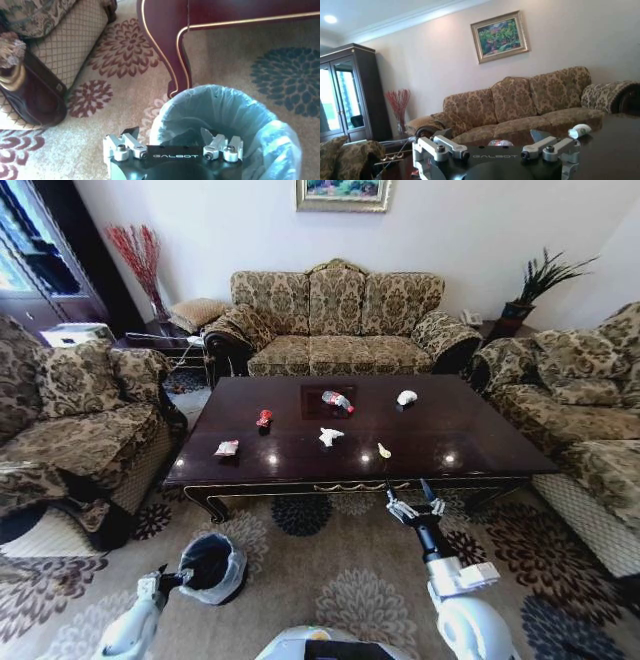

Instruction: Move to the front of the table and place the trash on the table into the trash bin.

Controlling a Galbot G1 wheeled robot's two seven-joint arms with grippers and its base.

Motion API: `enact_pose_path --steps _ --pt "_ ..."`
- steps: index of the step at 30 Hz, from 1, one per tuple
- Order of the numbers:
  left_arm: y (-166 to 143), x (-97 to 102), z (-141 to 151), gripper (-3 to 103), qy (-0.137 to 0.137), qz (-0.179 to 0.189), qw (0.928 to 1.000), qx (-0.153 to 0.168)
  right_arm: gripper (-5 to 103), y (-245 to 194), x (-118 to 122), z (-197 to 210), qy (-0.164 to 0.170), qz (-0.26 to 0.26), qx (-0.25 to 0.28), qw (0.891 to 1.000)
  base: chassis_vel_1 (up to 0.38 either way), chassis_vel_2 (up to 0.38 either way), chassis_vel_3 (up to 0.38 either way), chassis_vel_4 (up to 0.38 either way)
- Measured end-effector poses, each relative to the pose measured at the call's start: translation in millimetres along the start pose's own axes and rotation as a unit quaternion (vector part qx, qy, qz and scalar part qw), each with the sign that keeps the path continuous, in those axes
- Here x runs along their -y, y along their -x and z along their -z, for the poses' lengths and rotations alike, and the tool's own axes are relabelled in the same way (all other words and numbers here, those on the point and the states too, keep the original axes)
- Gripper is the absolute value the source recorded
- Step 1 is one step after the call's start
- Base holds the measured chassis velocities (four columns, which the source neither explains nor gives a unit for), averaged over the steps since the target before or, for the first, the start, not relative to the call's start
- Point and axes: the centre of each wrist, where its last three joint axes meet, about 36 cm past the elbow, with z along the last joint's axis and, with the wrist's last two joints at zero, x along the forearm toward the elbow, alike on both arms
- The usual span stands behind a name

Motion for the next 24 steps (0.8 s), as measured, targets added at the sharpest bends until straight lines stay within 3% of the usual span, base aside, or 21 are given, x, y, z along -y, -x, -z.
enact_pose_path --steps 5,11,24 --pt "21 -8.5 -7 77 0.008 0.004 0.9999 -0.014 100 -2 3 1 -0.004 0.009 -0.002 1.000 0.000 0.000 0.000 0.000" --pt "41 -18.4 -19 81 0.026 0.008 0.9991 -0.033 100 -2 3 3 -0.003 0.014 0.005 1.000 0.000 0.000 0.000 0.000" --pt "78 -18.4 -23 85 0.031 0.004 0.9982 -0.051 100 -3 4 0 -0.009 0.007 0.006 1.000 0.000 0.000 0.000 0.000"
